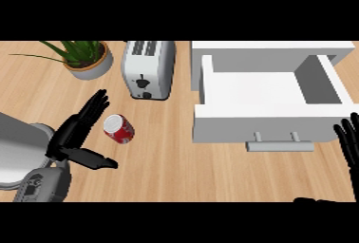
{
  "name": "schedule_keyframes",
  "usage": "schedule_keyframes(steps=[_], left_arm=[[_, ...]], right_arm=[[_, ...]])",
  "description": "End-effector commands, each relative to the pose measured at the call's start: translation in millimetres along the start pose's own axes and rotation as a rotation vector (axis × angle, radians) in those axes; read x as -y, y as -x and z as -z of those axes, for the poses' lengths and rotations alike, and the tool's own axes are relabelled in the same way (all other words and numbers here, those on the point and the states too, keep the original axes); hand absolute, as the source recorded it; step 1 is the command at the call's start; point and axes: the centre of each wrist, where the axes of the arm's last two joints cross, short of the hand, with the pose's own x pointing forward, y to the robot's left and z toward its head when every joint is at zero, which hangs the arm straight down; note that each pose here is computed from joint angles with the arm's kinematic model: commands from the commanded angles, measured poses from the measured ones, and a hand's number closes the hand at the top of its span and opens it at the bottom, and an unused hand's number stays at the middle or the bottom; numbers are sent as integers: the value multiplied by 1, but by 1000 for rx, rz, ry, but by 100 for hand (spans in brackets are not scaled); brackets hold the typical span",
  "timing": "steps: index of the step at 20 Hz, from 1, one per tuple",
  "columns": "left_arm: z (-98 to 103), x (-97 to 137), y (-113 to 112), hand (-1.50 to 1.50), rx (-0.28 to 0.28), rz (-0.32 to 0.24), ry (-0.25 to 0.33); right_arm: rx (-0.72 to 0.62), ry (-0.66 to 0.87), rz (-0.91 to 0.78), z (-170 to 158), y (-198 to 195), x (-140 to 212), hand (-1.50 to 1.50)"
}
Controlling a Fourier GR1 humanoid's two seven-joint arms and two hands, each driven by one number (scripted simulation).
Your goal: Pick up the can, place it into the drawer and close the drawer
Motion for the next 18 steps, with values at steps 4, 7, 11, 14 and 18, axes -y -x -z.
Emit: schedule_keyframes(steps=[4, 7, 11, 14, 18], left_arm=[[-6, -13, 43, -150, -14, -2, 2], [8, -30, 33, -150, -13, 15, 1], [-7, -26, 43, -150, -45, 0, -6], [-15, -45, 46, -150, -55, 0, 4], [-5, -42, 65, -150, -51, -6, -9]], right_arm=[[25, 10, 5, -11, 15, -20, -150], [8, -2, -7, -4, 12, -16, -150], [22, 13, -13, -4, 8, -26, -150], [1, 5, -3, 0, -18, 3, -150], [15, 5, -6, -7, -8, 0, -150]])
